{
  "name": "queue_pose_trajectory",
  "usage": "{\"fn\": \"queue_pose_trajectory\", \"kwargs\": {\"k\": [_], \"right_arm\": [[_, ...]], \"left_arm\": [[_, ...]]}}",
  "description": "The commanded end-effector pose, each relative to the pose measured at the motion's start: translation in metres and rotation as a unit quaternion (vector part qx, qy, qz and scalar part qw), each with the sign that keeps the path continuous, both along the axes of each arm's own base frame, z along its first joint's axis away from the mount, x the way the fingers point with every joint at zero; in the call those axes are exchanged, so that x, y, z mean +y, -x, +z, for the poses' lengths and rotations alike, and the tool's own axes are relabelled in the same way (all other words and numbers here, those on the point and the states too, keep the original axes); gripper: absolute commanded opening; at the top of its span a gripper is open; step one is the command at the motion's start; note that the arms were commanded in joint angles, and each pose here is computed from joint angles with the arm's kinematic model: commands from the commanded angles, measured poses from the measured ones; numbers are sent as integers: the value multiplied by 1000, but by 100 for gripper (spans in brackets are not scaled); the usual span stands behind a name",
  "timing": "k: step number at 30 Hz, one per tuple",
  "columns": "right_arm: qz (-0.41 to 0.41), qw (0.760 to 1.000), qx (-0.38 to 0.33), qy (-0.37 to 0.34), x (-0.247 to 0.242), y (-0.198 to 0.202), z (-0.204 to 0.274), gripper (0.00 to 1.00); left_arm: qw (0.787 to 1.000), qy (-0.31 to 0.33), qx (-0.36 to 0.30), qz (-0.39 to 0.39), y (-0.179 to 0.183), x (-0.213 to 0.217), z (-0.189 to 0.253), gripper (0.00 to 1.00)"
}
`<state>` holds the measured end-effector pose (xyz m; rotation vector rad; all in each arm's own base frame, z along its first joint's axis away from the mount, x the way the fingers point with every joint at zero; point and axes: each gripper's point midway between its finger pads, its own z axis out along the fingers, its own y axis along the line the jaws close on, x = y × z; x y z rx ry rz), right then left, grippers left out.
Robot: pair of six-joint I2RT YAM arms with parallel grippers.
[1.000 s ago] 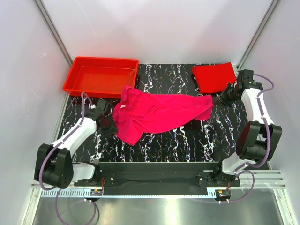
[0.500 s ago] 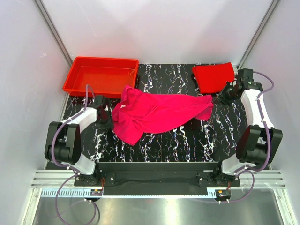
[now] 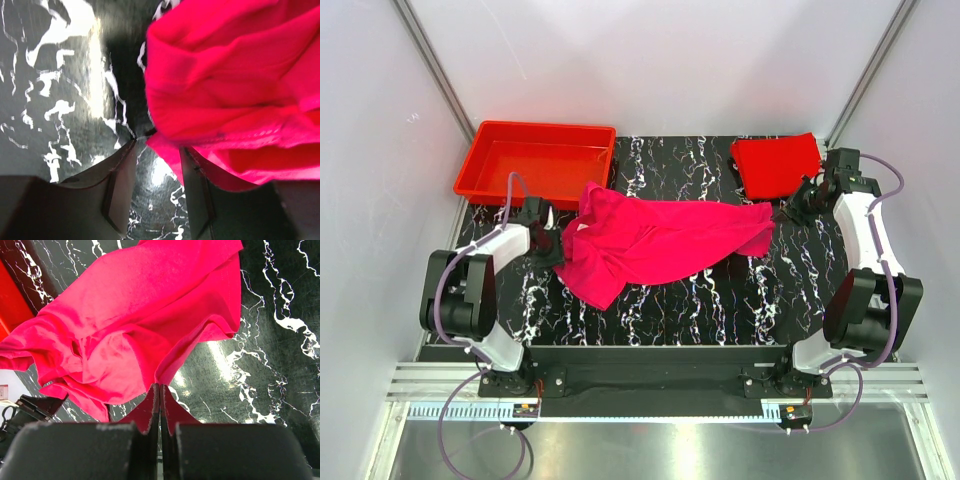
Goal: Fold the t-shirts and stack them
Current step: Flatten the tshirt out
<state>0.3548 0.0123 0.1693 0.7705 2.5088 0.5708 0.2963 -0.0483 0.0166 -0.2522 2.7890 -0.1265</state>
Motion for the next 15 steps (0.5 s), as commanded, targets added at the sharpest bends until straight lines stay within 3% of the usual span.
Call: {"fn": "queue_pose_trajectory", "kwargs": {"k": [1, 11, 15], "right_arm": [[11, 999, -32, 4, 2, -5, 14, 0], [11, 999, -34, 5, 2, -5, 16, 0], [12, 999, -35, 3, 3, -5, 14, 0]], "left_arm": [[999, 11, -37, -12, -26, -5, 6, 45], [1000, 3, -3, 26, 4, -1, -6, 34], [999, -9, 9, 44, 16, 4, -9, 42]]}}
